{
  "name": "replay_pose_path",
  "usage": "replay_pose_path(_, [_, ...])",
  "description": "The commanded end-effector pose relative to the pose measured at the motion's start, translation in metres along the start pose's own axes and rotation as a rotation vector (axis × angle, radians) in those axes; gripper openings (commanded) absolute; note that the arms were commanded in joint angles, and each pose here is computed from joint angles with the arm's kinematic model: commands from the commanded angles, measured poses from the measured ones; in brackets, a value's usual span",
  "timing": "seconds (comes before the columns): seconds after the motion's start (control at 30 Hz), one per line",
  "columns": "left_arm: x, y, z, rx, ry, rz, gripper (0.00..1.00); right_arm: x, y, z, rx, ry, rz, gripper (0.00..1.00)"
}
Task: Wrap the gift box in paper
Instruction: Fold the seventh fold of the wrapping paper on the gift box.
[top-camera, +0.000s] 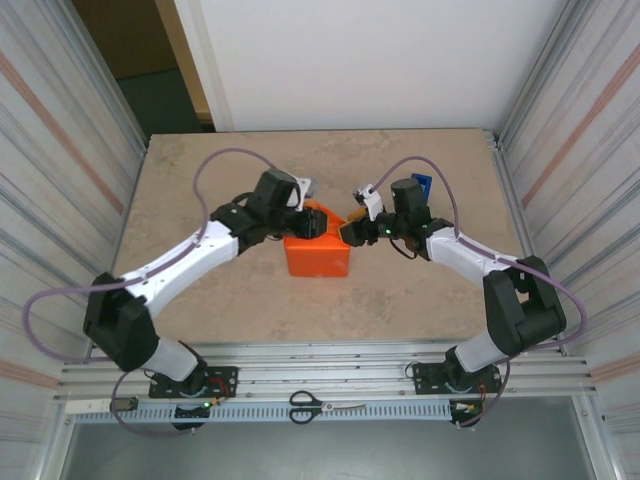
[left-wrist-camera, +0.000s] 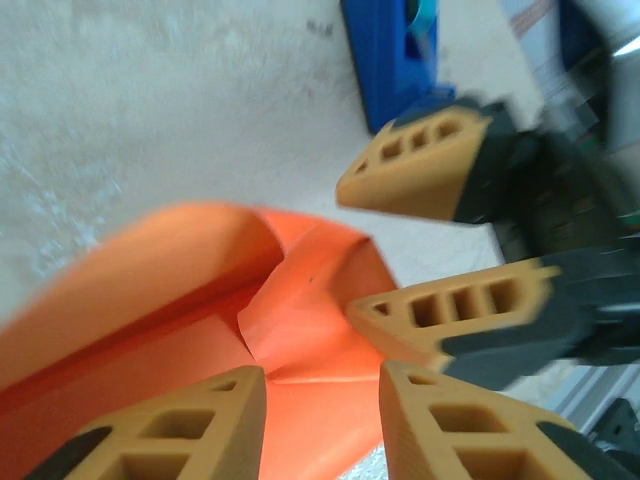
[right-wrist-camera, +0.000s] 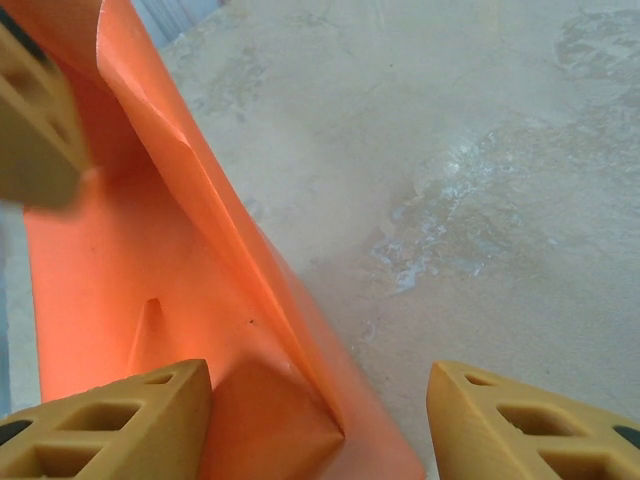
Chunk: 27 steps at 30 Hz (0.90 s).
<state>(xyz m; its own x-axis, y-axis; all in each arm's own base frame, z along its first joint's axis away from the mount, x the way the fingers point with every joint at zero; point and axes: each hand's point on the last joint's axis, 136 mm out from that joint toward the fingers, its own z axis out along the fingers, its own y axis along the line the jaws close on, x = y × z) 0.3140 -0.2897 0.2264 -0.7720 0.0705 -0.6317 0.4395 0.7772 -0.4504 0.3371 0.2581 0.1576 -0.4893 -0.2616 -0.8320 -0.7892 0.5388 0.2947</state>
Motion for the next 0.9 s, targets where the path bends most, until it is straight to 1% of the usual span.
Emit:
replay_pose_path(0.0, [-0.038,-0.002,-0.064,0.010,-0.148,0.020,0.35,0.049,-0.005,0.006,0.046,0.144,0.078,0.58])
replay_pose_path(0.1, [-0.036,0.045,-0.081,-0.035,-0.199,-0.096,0.34,0.048,-0.003,0.007,0.039,0.145,0.075,0.57])
replay_pose_path(0.17, [-0.026,0.072,-0.083,-0.031,-0.202,-0.189,0.34,0.048,-0.002,0.008,0.041,0.147,0.077,0.57])
replay_pose_path(0.23, [-0.019,0.087,-0.080,-0.002,-0.200,-0.253,0.34,0.049,-0.002,0.008,0.046,0.150,0.080,0.57])
replay_pose_path(0.3, [-0.011,0.099,-0.073,-0.006,-0.184,-0.294,0.36,0.050,-0.001,0.007,0.047,0.153,0.079,0.57])
replay_pose_path(0.5, [0.007,0.110,-0.041,0.042,-0.143,-0.380,0.36,0.048,-0.001,0.006,0.049,0.152,0.080,0.56])
replay_pose_path(0.57, [0.014,0.112,-0.034,0.040,-0.130,-0.380,0.40,0.046,-0.001,0.006,0.048,0.150,0.078,0.56])
replay_pose_path(0.77, [0.022,0.110,-0.022,0.064,-0.131,-0.373,0.46,0.046,-0.001,0.006,0.056,0.155,0.087,0.57])
replay_pose_path(0.87, [0.023,0.108,-0.015,0.072,-0.122,-0.358,0.46,0.048,-0.001,0.005,0.057,0.165,0.094,0.56])
